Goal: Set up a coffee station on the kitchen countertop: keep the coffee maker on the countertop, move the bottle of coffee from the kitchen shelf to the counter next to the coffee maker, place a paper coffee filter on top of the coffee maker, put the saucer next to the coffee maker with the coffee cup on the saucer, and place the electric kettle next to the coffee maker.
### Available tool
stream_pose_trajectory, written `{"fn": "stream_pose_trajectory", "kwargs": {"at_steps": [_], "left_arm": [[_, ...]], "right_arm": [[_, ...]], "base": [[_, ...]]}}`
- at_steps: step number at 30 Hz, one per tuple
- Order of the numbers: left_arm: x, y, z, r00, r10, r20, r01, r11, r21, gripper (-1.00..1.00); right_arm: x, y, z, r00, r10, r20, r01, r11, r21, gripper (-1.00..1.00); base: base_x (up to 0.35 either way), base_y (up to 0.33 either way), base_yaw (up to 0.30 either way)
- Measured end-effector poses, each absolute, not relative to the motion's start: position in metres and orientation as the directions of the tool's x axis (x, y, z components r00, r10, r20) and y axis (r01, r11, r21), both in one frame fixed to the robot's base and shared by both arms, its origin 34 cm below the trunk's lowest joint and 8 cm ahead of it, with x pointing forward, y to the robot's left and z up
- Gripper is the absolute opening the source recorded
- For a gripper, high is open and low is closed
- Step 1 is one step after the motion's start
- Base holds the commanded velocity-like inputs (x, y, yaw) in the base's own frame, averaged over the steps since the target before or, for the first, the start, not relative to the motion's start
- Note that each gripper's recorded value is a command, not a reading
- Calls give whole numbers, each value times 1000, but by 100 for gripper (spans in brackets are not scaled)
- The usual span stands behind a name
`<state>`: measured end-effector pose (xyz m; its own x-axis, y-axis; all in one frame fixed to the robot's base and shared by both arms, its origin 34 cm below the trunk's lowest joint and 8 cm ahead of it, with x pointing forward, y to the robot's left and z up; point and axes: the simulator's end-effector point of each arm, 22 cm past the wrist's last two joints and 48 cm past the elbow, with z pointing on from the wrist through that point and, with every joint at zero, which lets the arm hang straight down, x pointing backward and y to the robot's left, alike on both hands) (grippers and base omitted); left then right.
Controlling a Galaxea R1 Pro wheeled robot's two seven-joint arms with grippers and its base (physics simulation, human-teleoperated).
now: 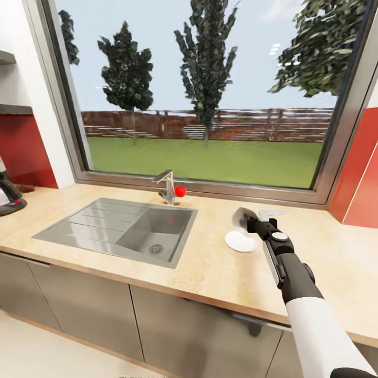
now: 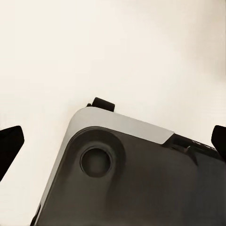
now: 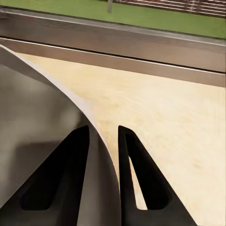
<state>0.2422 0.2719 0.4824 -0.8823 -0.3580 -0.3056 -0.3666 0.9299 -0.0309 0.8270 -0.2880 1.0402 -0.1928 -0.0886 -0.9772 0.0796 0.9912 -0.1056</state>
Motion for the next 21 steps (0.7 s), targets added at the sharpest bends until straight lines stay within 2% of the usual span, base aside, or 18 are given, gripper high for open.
{"fn": "stream_pose_trajectory", "kwargs": {"at_steps": [21], "left_arm": [[242, 272, 482, -882, -358, -306, -367, 930, -31, 100]], "right_arm": [[827, -288, 1040, -193, -88, -977, 79, 991, -105, -100]], "base": [[0, 0, 271]]}}
